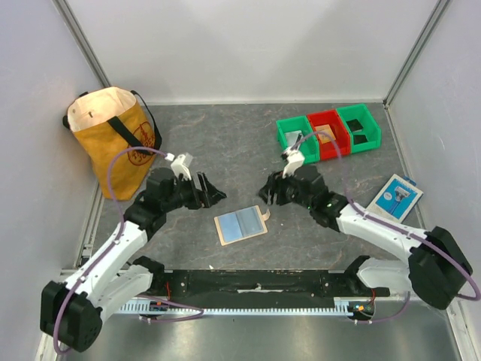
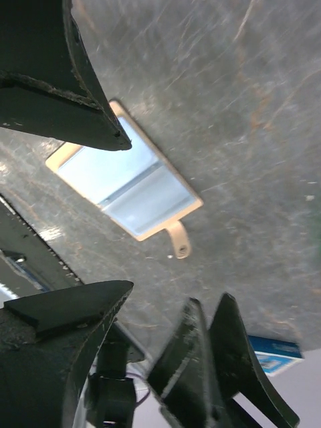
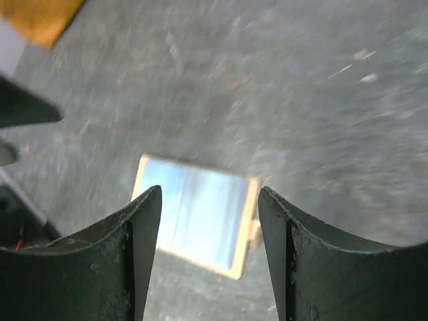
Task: Take the credit cards out of the card holder
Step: Remove the credit card from the card holder.
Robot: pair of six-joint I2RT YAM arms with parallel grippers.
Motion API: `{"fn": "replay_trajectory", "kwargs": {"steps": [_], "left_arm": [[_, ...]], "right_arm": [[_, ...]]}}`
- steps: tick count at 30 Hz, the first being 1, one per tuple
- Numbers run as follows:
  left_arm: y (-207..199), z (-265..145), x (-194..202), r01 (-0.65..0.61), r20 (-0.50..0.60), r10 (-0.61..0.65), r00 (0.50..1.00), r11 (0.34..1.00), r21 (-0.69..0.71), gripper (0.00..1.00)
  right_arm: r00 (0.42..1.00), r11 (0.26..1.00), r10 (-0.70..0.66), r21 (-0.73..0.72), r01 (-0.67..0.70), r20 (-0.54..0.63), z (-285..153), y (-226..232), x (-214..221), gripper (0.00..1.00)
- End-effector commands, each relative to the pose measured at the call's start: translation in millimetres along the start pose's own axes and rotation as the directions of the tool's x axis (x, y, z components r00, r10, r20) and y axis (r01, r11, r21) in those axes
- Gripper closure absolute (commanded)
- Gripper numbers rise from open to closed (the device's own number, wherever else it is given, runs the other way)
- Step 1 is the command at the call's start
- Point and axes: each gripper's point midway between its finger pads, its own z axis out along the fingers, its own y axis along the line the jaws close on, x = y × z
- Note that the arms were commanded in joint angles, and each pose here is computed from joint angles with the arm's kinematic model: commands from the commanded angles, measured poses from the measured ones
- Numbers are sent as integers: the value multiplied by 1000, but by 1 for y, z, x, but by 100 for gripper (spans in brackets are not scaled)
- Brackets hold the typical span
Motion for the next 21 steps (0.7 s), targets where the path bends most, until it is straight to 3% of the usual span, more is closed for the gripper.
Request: {"fn": "replay_trajectory", "kwargs": {"steps": [1, 6, 13, 17, 21], "left_arm": [[-13, 18, 18, 72, -38, -70, 997, 996, 50, 17], [3, 38, 57, 58, -127, -63, 990, 997, -40, 20], [16, 52, 104, 42, -255, -69, 964, 993, -109, 27], [23, 52, 115, 39, -277, -75, 958, 990, -132, 39], [32, 51, 125, 40, -293, -88, 952, 986, -164, 44]], "right_arm": [[994, 996, -12, -89, 2, -111, 9, 37, 48, 35], [975, 998, -46, -59, 34, -218, 26, 40, 91, 39], [953, 997, -75, -3, 77, -293, 36, 31, 115, 39], [945, 996, -81, 8, 88, -317, 38, 28, 123, 40], [937, 996, -85, 9, 93, -338, 38, 27, 130, 41]]}}
